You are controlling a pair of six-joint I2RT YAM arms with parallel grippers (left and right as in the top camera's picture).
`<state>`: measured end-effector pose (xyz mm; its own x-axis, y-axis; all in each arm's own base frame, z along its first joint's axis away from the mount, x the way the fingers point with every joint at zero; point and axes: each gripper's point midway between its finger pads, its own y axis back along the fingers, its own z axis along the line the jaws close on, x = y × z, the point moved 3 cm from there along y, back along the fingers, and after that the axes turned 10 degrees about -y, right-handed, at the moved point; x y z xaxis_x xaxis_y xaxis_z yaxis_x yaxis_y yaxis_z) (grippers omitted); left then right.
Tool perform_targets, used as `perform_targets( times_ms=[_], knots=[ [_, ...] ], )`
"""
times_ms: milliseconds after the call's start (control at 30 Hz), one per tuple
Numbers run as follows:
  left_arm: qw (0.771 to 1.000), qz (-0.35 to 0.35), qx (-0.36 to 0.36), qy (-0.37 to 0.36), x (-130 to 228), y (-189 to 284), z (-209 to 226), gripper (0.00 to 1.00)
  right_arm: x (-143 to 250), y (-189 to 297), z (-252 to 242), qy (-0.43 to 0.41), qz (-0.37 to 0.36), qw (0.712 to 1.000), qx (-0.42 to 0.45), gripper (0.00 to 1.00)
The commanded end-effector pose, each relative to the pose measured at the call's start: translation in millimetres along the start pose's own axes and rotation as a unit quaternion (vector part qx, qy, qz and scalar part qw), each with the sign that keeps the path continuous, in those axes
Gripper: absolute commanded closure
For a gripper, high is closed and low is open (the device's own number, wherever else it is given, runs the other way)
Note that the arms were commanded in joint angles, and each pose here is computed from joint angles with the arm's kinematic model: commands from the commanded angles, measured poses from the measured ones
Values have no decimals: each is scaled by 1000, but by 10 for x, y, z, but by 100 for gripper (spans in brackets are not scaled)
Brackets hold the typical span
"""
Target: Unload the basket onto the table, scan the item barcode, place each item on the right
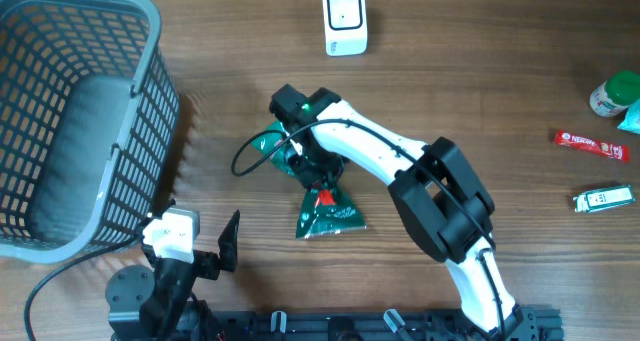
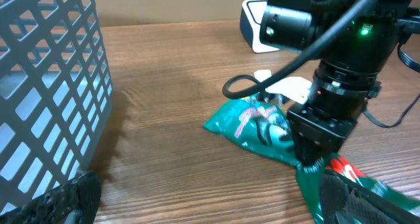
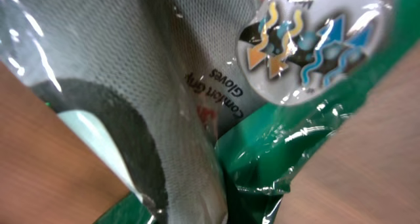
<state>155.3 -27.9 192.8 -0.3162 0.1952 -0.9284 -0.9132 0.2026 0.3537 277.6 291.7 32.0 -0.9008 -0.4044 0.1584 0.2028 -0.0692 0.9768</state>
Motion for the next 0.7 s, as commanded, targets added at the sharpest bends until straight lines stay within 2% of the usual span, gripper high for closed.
perform_targets(
  times_ms=[0, 67, 100, 167, 200, 333, 467, 500, 600, 667],
  knots=[
    [1000, -3, 8, 4, 5, -5, -24, 0, 102, 329, 307, -20, 64, 970, -232, 96],
    [1000, -3, 8, 4, 5, -5, -24, 0, 88, 688, 326, -48, 73, 934, -347, 96],
    [1000, -3, 7, 4, 6, -5, -24, 0, 60, 911, 288, -74, 82, 901, -419, 96],
    [1000, -3, 8, 4, 5, -5, -24, 0, -1, 1174, 154, -110, 89, 853, -502, 96],
    [1000, -3, 8, 4, 5, -5, -24, 0, -29, 1239, 86, -120, 87, 841, -520, 96],
    [1000, -3, 7, 4, 6, -5, -24, 0, -109, 1339, -117, -152, 80, 822, -544, 96],
    [1000, -3, 8, 4, 5, -5, -24, 0, -124, 1566, -73, -148, 88, 773, -610, 96],
    [1000, -3, 8, 4, 5, -5, -24, 0, -127, 1588, -68, -147, 89, 768, -617, 96],
    [1000, -3, 8, 4, 5, -5, -24, 0, -137, 1526, -84, -143, 80, 783, -600, 96],
    [1000, -3, 8, 4, 5, -5, -24, 0, -135, 1514, -82, -112, 56, 790, -600, 96]
  ],
)
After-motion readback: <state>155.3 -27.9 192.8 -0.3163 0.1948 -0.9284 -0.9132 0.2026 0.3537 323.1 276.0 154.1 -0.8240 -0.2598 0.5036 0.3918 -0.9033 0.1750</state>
